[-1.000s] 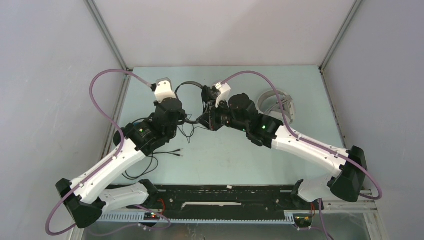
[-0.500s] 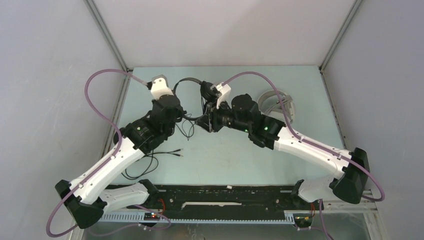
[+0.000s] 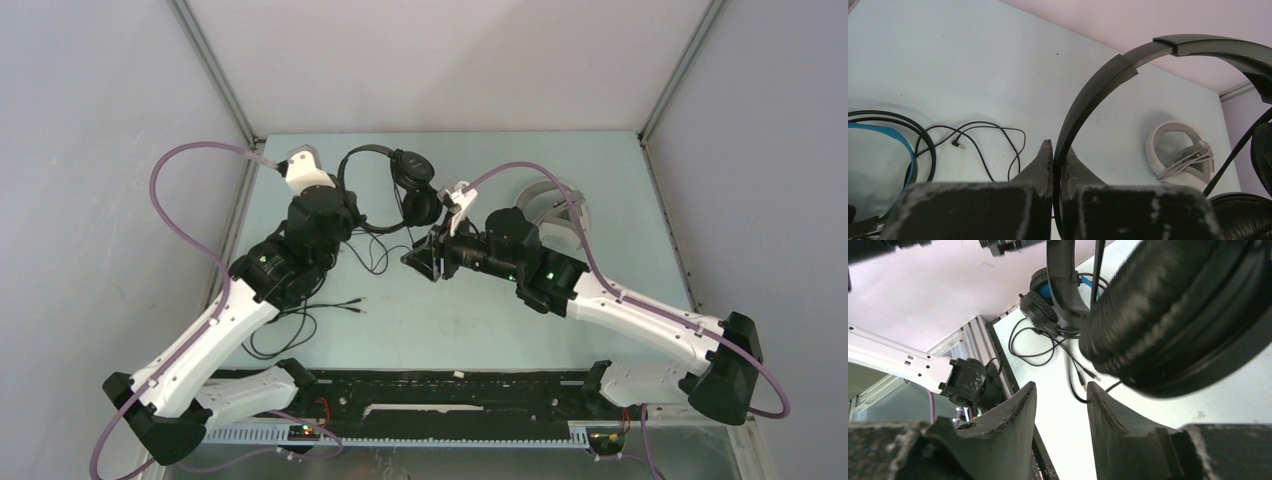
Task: Wrap the headphones
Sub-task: Wrap the headphones cable around the headphones.
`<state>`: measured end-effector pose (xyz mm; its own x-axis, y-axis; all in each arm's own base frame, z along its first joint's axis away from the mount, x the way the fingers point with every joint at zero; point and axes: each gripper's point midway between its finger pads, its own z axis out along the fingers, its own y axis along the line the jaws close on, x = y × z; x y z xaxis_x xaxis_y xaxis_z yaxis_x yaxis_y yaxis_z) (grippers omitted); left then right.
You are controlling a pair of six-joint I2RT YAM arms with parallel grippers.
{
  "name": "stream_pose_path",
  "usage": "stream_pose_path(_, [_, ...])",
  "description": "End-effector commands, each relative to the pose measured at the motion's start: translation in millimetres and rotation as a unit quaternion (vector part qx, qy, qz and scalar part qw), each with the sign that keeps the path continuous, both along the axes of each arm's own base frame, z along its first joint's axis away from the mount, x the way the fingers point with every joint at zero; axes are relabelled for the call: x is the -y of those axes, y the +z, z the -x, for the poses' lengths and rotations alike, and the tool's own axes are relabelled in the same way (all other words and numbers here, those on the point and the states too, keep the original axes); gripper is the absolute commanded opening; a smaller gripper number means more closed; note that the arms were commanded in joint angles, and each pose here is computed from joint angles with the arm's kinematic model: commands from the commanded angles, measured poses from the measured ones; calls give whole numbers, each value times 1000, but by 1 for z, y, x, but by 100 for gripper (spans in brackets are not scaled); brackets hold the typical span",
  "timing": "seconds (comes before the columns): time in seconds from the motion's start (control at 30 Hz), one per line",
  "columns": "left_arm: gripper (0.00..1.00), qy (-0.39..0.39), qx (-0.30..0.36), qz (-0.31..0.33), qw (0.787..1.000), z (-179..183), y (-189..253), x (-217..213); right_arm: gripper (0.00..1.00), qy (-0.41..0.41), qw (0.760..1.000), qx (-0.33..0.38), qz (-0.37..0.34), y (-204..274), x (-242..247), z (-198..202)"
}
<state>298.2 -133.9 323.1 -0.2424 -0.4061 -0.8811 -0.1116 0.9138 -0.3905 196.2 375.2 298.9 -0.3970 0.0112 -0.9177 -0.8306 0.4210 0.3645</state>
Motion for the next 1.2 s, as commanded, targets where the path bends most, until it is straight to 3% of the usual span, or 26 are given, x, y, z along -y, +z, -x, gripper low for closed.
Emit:
stream_pose_path(0.0, [0, 1, 73, 86, 994, 3, 67, -1, 47, 17, 997, 54, -44, 20, 5, 9])
stream_pose_path(0.23, [0, -4, 79, 80, 994, 4, 77, -2, 58, -13, 988, 140, -69, 15, 25, 5])
stream_pose_path(0.37, [0, -16, 79, 76, 994, 5, 83, 1, 61, -19, 967, 234, -104, 20, 23, -2])
stream_pose_path(0.63, [0, -31, 86, 81, 993, 11, 102, 2, 74, 19, 936, 315, -156, 23, -2, -18])
stream_pose_path(0.8, [0, -46, 92, 91, 991, 16, 108, 4, 76, 28, 898, 389, -202, 19, -15, -27])
stream_pose_path(0.9, [0, -53, 94, 94, 990, 19, 113, 4, 77, 44, 892, 395, -215, 14, -27, -35])
stream_pose_path(1.17, [0, -62, 97, 102, 988, 23, 122, 5, 77, -8, 908, 355, -223, 7, -48, -73])
